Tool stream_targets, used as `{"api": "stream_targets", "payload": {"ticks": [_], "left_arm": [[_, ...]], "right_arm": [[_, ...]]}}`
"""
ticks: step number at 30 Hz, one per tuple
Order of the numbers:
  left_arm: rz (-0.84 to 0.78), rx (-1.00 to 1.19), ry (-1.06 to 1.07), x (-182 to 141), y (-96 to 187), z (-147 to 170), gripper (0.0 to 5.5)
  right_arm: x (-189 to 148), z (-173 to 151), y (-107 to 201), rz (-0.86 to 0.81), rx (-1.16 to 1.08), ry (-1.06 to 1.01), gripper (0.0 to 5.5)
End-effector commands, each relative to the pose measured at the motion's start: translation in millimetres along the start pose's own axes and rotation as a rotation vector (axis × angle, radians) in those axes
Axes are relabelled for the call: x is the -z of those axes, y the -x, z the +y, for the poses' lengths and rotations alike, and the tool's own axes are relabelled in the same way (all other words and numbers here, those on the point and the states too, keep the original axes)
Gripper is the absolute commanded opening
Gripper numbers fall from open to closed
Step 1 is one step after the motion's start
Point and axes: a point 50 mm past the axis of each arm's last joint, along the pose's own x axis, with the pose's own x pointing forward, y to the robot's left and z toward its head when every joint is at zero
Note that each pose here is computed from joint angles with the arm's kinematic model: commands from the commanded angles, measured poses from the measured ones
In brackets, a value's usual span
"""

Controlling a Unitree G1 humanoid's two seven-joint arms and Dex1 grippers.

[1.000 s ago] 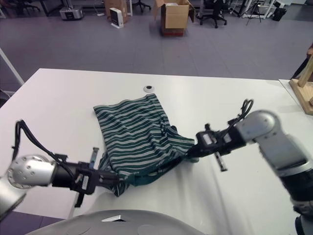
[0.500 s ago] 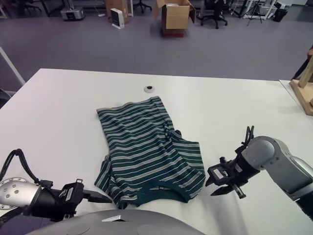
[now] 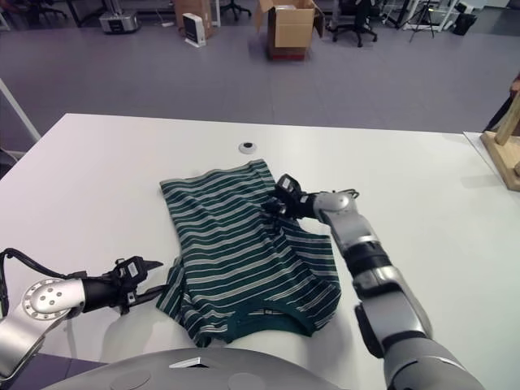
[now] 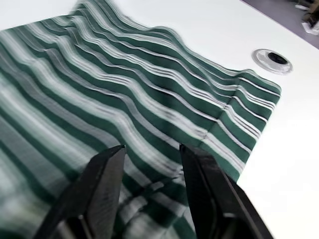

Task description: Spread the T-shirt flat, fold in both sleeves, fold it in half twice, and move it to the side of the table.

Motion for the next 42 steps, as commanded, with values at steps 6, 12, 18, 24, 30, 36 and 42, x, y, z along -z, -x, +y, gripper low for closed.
{"api": "stream_targets", "payload": {"ticks": [6, 12, 18, 24, 30, 36, 42], "left_arm": [[0.213, 0.088, -0.090, 23, -2, -8, 2.55], [0.374, 0.075, -0.165, 37, 10, -5, 2.55], [0.336, -0.110, -0.190, 26, 21, 37, 2.55], [0.156, -0.096, -0.131, 8, 18, 39, 2.55], [0.021, -0.063, -0.131, -21, 37, 51, 2.55], [-0.102, -0.096, -0.134, -45, 37, 66, 2.55], [-0.060, -0.135, -0.072, -28, 32, 54, 2.55]], "right_arm": [[17, -12, -8, 0.137, 0.107, 0.094, 2.02], [18, -29, 14, 0.167, 0.166, 0.097, 2.02], [11, -38, 17, 0.138, 0.251, 0.159, 2.02], [-43, -45, 33, -0.122, 0.260, 0.246, 2.02], [-44, 0, 55, -0.200, -0.088, 0.236, 2.02], [13, 24, 85, 0.114, -0.318, 0.329, 2.02], [53, 24, 121, 0.291, -0.369, 0.265, 2.02]]}}
